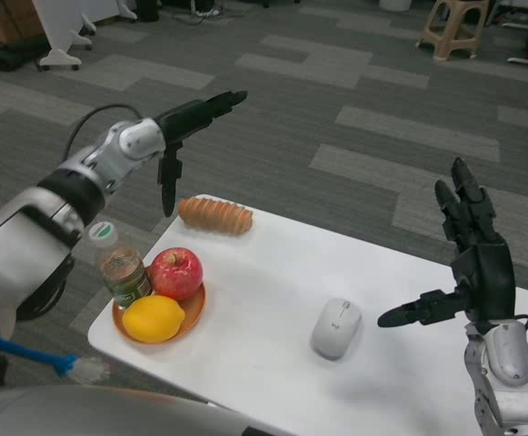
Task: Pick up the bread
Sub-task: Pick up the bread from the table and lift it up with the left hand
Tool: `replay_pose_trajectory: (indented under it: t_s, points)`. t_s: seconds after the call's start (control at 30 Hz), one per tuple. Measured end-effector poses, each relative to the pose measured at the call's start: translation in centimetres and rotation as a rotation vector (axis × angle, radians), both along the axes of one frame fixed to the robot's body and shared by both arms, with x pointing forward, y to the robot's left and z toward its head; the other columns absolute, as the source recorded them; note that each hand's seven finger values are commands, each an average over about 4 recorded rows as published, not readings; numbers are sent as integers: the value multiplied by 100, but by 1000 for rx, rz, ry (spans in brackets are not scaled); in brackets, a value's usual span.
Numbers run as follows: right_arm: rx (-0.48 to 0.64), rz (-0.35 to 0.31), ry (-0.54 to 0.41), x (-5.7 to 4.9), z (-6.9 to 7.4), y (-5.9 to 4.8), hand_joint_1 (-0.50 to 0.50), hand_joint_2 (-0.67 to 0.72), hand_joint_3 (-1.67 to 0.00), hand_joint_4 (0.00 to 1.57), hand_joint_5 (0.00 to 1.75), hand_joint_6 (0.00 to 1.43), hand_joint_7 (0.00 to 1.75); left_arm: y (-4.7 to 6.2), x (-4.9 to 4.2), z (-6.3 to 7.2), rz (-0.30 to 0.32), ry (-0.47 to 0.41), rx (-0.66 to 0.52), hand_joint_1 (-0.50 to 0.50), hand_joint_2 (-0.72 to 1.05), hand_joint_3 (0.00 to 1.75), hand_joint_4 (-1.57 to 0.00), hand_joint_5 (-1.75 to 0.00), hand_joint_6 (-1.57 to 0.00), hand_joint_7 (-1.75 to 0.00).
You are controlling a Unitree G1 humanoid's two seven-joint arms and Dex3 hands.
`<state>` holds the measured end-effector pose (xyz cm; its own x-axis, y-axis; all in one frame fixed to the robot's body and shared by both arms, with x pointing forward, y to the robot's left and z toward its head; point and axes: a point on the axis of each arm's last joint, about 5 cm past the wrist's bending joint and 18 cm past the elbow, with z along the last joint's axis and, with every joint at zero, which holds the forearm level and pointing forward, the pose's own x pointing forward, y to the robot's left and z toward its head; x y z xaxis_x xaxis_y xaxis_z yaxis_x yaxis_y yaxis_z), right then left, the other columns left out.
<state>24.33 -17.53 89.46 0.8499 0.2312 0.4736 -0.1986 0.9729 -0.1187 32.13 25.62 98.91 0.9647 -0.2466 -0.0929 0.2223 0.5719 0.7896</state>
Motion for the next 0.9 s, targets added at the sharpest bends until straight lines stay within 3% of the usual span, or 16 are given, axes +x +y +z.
replay_pose_trajectory:
  t_s: [0.2, 0.5, 0.9]
  points:
    - [-3, 4, 6, -3, -12, 8, -38, 15, 0, 0, 15, 0, 0, -49, 91, 6, 24, 69, 105, -50, -55, 9, 0, 0, 0, 0]
    - [-9, 12, 18, -8, -35, 24, -38, 22, 0, 0, 10, 0, 0, -166, 189, -10, 42, 158, 266, -50, -61, 9, 0, 0, 0, 0]
    - [-9, 17, 41, -16, -79, 49, -38, 22, 0, 0, 10, 0, 0, -238, 250, -87, 34, 354, 463, -50, -64, 9, 0, 0, 0, 0]
